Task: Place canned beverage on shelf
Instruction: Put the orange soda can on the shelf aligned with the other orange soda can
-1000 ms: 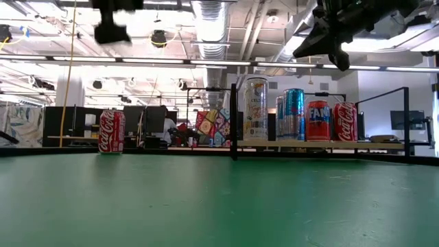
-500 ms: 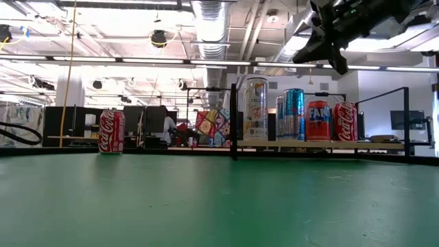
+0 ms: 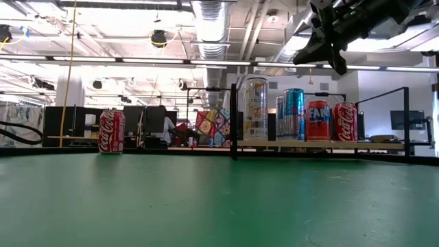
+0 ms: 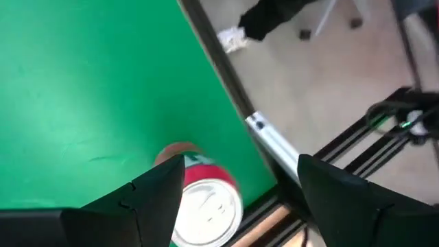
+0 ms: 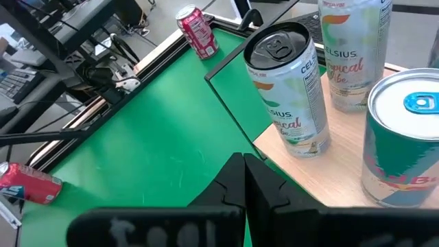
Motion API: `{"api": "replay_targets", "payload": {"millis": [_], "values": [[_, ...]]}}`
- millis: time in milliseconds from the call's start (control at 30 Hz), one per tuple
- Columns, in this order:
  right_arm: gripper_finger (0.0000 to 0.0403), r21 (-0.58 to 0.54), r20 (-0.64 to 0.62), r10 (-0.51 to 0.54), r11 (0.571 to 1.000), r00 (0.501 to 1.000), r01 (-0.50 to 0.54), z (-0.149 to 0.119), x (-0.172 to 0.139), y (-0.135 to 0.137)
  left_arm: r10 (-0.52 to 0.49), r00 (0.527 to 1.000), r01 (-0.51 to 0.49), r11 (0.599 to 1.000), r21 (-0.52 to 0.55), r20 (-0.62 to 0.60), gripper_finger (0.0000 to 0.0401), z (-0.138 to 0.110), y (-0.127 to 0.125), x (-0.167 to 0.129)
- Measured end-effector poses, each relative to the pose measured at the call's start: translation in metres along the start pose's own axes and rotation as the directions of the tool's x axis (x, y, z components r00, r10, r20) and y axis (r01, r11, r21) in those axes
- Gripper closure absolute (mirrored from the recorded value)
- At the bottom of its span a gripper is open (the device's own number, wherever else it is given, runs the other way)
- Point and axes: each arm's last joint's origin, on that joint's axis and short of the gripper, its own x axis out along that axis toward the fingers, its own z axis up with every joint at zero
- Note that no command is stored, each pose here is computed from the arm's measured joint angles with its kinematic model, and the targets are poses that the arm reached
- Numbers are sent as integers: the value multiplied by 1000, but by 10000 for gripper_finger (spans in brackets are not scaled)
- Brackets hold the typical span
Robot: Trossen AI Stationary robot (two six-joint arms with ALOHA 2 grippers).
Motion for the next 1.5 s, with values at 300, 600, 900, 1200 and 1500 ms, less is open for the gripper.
{"api": "replay_targets", "payload": {"millis": [300,600,900,1200,1500], "values": [[382,9,-2,3,1000,1000,-3,0,0,1,148,989,-145,985,98,-23,133,-14,-11,5],[382,10,-1,2,1000,1000,-2,0,0,1,176,984,-176,984,-20,-8,112,-15,-11,6],[382,10,1,-1,1000,1000,1,0,0,0,231,973,-232,967,-106,-17,44,-21,-16,8],[382,10,2,-2,1000,1000,2,0,0,0,290,949,-301,951,-77,-123,30,-30,-29,40],[382,0,4,-7,1000,1000,7,0,1,0,384,911,-402,908,-114,-154,30,-38,-28,64]]}}
